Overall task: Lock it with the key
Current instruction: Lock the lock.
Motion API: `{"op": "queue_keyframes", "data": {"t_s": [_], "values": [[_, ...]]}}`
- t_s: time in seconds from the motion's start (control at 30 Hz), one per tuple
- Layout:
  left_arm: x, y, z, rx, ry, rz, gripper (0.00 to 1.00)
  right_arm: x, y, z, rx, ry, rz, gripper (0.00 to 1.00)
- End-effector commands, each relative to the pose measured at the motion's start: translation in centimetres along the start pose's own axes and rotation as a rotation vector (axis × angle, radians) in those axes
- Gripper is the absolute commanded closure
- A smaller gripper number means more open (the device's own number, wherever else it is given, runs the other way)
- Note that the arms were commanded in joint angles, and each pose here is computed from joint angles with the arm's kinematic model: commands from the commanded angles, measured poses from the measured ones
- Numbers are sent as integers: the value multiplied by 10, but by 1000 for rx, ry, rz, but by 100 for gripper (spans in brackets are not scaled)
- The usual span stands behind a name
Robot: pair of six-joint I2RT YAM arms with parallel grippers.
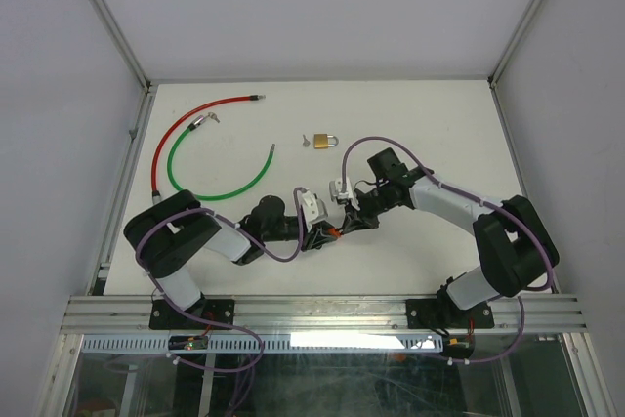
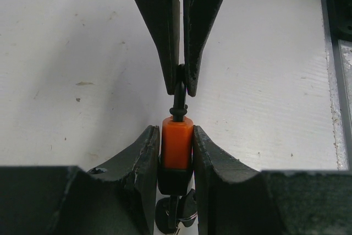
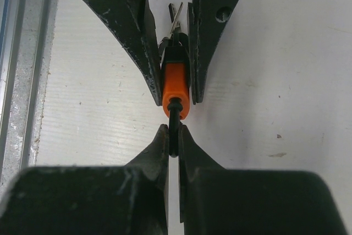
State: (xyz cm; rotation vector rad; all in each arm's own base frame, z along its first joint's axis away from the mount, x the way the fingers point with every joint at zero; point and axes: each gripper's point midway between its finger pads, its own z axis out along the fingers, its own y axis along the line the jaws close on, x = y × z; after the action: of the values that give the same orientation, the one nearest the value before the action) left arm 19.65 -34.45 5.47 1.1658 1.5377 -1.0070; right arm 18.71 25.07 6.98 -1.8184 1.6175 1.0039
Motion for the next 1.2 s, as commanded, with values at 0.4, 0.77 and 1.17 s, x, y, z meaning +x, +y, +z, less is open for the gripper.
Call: {"op": "queue_keyframes", "data": {"t_s": [0.4, 0.77, 1.17], "values": [[-23, 21, 2, -96, -114, 135, 100, -32, 26, 23, -143, -82, 12, 100], [-10, 17, -10, -120, -121, 105, 100, -41, 23, 41, -95, -75, -4, 100], [-8, 15, -11, -115, -111, 109, 100, -42, 23, 49, -82, -102, 2, 100]]}}
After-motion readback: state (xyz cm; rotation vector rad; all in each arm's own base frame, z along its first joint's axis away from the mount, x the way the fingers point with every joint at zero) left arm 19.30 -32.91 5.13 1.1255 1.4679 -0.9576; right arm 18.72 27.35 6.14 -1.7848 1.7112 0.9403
